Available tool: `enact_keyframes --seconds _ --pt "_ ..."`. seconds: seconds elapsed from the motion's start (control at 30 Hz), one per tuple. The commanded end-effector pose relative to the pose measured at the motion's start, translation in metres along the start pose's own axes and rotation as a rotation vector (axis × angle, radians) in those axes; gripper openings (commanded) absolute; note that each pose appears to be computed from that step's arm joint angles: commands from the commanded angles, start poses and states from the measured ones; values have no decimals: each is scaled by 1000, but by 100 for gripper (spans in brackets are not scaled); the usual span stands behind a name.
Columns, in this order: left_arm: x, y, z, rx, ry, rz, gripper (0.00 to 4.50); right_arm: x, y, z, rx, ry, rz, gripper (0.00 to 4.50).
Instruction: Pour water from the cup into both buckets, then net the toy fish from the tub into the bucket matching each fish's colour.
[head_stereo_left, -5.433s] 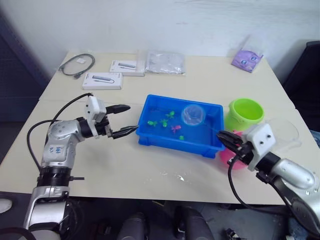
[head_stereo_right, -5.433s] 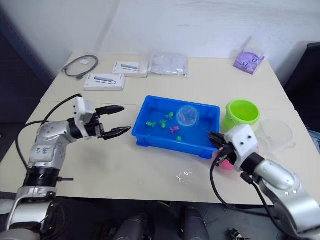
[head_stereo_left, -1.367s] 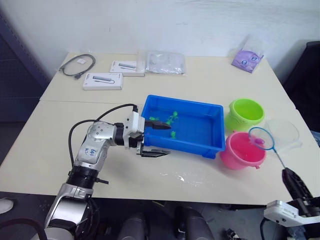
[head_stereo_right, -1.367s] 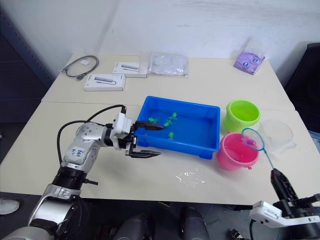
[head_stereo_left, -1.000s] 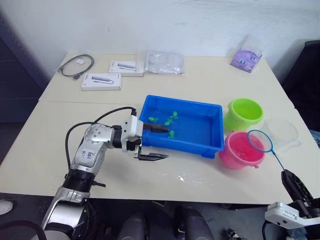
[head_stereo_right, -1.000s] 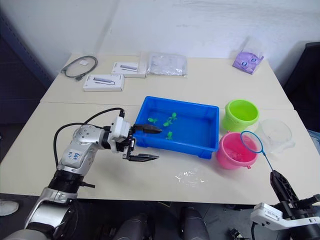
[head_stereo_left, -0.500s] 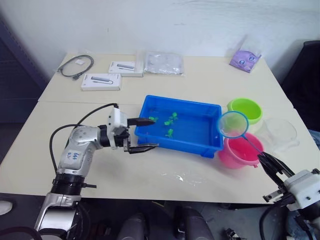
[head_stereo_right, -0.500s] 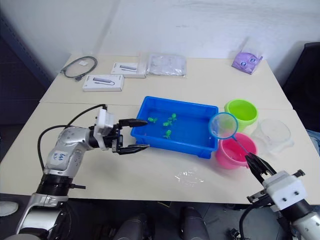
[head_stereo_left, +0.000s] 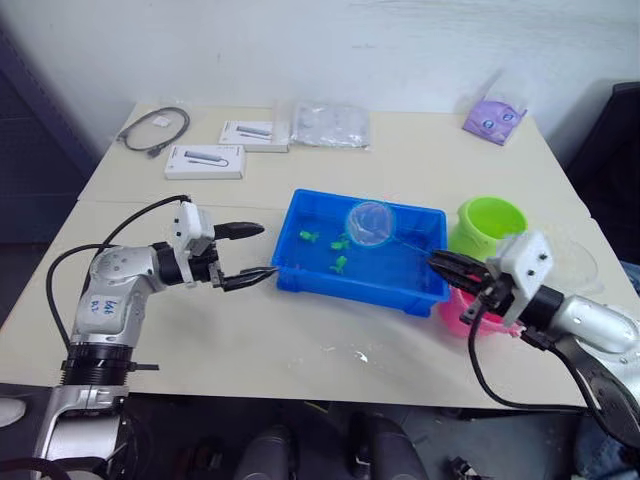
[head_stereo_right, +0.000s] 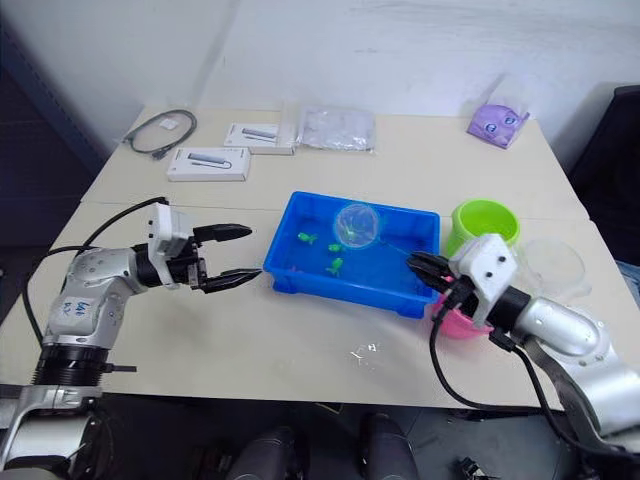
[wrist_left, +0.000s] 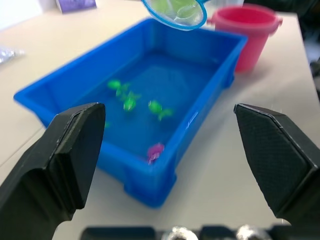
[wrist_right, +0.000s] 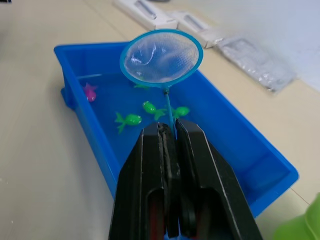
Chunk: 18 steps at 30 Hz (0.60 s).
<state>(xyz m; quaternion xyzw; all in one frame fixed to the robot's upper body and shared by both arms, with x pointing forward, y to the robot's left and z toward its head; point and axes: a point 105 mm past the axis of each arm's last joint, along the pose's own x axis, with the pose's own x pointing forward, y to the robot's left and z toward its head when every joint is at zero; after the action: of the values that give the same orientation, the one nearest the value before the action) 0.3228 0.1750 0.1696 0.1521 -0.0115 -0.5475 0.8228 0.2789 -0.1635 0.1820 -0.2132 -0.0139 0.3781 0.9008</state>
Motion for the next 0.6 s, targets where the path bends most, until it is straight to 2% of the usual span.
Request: enact_keyframes --seconds 0.03,0.23,0.37,0.53,0.6 --pt "-16 -2 -1 30 64 -14 441 7 0 -4 -30 60 42 0" --pt "-34 -3 -3 25 118 10 441 18 -5 -9 -140 155 64 0" --pt "-36 -9 3 15 107 21 441 26 -1 -3 -164 126 62 0" --pt "-35 -14 -2 -25 127 29 441 41 11 -2 -158 106 89 0" --pt "-33 -13 -3 -33 128 25 441 56 18 0 -141 98 116 0"
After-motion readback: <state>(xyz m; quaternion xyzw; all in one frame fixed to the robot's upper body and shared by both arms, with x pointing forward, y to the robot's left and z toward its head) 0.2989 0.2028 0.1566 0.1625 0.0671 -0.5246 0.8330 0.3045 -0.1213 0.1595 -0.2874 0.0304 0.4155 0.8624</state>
